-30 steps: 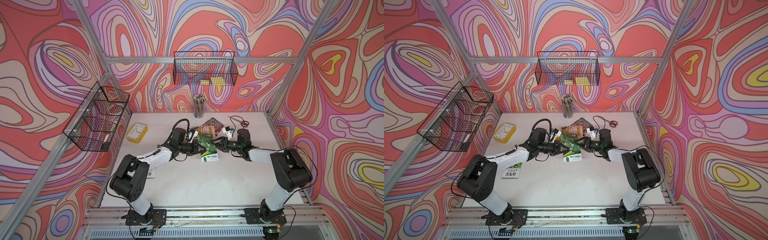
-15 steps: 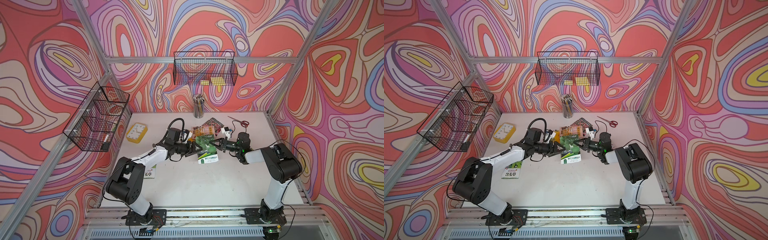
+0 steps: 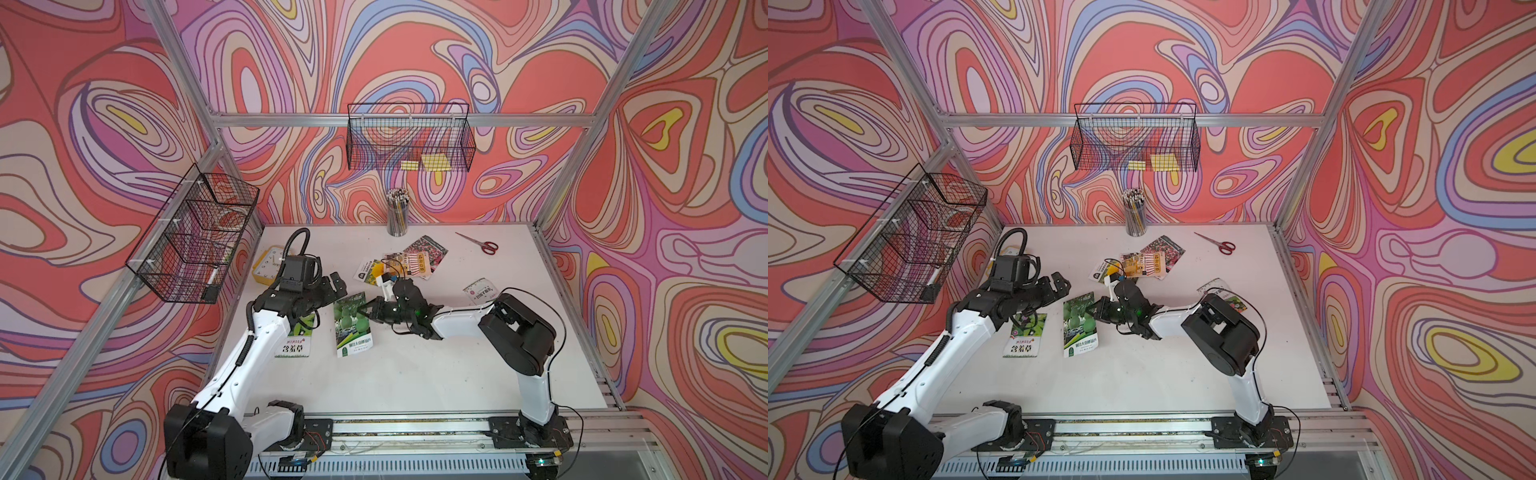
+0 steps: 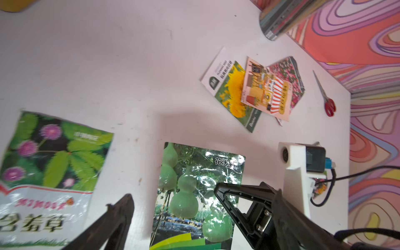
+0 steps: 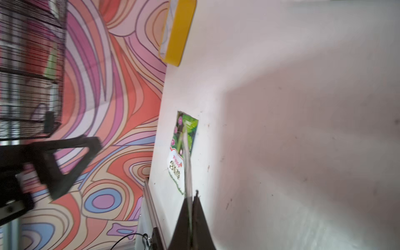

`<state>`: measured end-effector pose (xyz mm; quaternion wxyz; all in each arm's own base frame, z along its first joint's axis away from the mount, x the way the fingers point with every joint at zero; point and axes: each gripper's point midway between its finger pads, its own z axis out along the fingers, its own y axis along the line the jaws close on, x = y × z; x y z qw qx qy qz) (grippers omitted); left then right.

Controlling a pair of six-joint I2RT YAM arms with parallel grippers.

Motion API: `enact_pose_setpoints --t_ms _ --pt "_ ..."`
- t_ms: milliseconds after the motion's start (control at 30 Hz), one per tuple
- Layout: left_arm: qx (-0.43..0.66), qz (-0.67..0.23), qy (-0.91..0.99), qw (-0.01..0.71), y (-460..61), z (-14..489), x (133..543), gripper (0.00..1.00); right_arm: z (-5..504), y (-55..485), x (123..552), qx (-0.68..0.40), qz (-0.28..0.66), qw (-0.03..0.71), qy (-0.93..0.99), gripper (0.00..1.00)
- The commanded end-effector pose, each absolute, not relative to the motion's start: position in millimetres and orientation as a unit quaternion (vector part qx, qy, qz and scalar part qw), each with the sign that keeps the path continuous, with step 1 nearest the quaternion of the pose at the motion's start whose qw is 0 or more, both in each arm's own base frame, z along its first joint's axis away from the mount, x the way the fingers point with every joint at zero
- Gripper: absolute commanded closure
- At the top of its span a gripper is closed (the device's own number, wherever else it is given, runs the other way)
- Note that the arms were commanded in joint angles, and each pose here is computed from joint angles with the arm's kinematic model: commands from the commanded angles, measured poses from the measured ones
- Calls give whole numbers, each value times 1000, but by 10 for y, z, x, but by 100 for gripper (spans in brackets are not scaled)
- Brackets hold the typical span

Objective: Arrange the seed packets in a row
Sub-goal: Place the seed packet at the center of the board.

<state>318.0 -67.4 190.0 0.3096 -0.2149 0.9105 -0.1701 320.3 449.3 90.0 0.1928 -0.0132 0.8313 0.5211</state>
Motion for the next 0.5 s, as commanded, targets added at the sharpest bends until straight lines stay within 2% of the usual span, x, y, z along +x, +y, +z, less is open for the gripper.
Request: enact_pose_setpoints --t_ms 0,133,467 --pt "-269 -98 899 331 -286 1925 2998 1 789 4614 3326 36 504 213 836 100" --pt "-285 -113 878 367 -231 2027 2968 1 727 4887 3260 20 487 215 846 100" --pt "-291 -117 881 354 -249 1887 2957 1 529 5099 3233 46 472 201 857 100"
